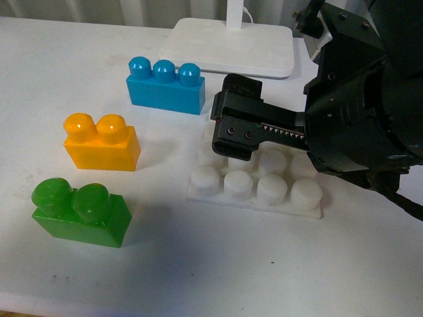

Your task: Insert yellow block into base center

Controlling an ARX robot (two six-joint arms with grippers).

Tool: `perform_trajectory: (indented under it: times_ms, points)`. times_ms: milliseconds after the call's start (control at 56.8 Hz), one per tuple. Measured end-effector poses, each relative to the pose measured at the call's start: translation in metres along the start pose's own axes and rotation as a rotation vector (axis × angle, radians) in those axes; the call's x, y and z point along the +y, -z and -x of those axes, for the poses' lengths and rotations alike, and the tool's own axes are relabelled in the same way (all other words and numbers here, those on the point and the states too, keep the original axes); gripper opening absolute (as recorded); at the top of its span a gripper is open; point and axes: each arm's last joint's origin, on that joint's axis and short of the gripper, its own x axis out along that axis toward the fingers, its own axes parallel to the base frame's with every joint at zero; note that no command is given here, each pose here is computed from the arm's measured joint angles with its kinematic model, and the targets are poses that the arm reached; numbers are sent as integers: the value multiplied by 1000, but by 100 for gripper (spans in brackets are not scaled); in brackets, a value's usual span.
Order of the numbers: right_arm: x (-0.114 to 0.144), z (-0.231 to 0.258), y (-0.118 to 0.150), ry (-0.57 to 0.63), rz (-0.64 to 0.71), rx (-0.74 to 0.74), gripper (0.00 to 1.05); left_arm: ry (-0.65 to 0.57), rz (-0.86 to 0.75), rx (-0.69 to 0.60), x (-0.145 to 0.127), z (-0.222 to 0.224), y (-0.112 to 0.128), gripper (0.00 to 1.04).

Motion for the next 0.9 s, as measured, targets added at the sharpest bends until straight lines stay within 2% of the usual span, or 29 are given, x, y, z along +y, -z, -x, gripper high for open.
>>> perform_trajectory:
  times_ms: [106,211,387,634,792,898]
  points:
    - [-15,20,-10,-19,11,-66,96,0,0,0,0,0,0,98]
    - [-32,47,-26,-78,44,-202,96,0,0,0,0,0,0,98]
    - [-71,99,-34,-116,141,-440,96,0,0,0,0,0,0,98]
    - [-117,146,-10,-72,173,-663,96,0,0,0,0,0,0,98]
    - [-147,163,15,-34,124,-741,96,0,0,0,0,0,0,98]
    - [-167,168,28,64,54,-773,96,0,0,0,0,0,0,98]
